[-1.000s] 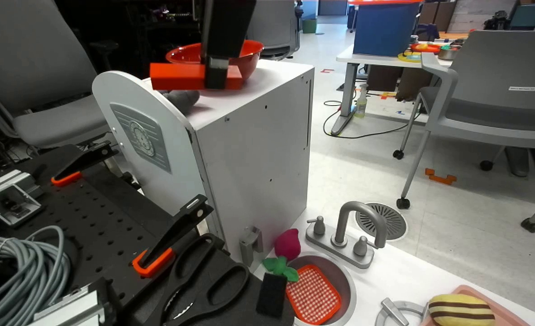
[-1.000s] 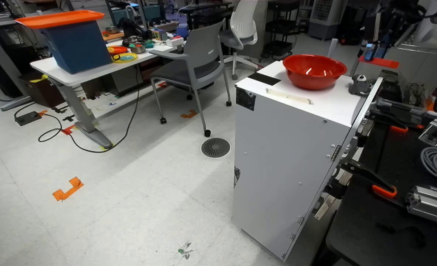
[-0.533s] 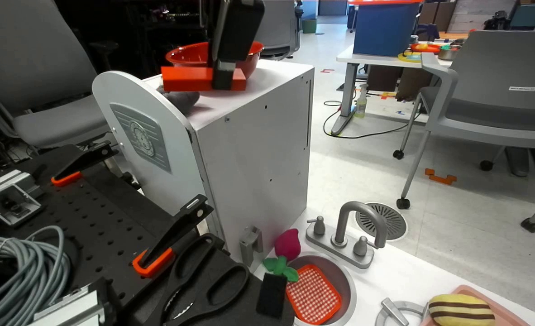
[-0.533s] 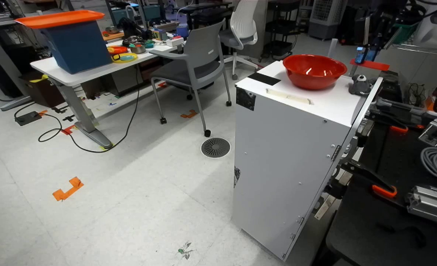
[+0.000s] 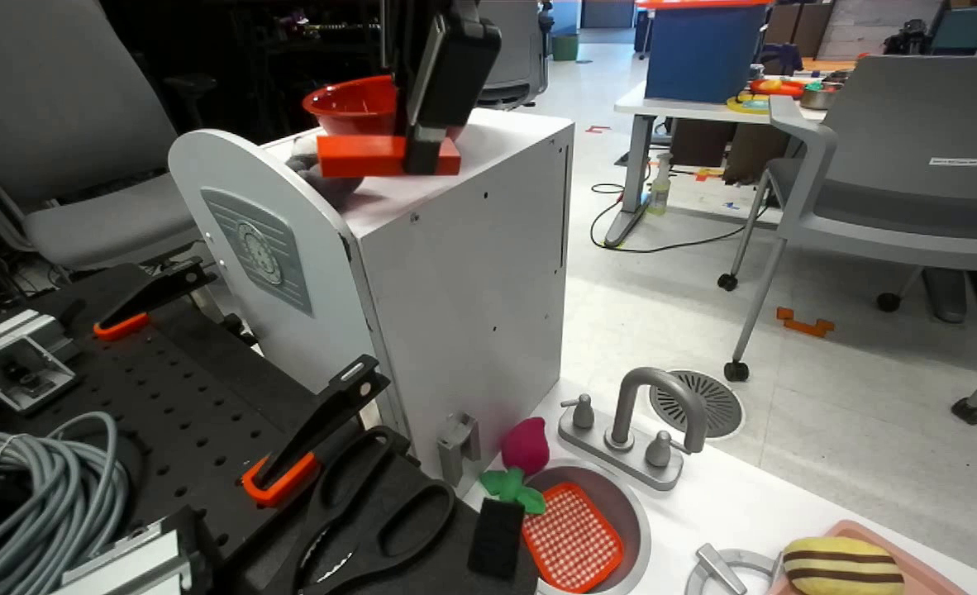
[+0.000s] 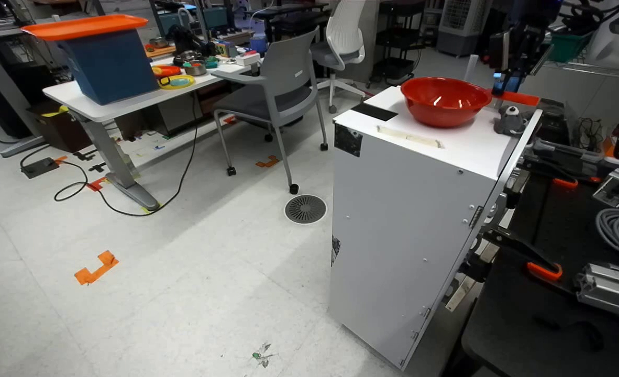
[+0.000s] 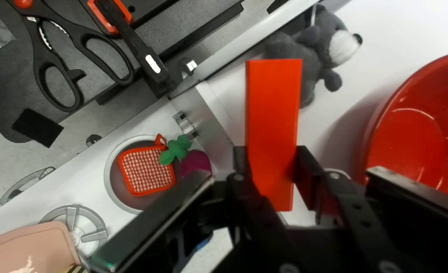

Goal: Take the block out of the red bowl on top of the cabinet

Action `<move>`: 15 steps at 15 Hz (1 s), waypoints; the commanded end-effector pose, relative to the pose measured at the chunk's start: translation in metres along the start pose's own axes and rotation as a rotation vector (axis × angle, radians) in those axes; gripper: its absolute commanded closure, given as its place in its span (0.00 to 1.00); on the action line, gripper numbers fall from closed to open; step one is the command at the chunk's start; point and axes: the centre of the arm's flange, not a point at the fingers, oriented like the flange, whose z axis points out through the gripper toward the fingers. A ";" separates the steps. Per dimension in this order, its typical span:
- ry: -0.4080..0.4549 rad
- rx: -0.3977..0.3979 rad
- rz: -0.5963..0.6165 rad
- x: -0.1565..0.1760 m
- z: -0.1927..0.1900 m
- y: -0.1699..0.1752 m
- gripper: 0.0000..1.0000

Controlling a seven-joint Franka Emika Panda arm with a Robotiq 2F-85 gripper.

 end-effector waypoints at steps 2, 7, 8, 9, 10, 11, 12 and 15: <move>0.000 -0.007 0.012 0.009 -0.004 -0.006 0.92; 0.003 -0.016 0.035 0.014 -0.004 -0.006 0.92; 0.003 -0.020 0.041 0.015 -0.004 -0.006 0.92; 0.004 -0.022 0.043 0.015 -0.004 -0.007 0.92; 0.008 -0.024 0.044 0.015 -0.004 -0.007 0.92; 0.010 -0.027 0.043 0.015 -0.004 -0.009 0.92; 0.009 -0.032 0.038 0.016 -0.004 -0.011 0.92; 0.001 -0.054 0.026 0.021 -0.002 -0.020 0.92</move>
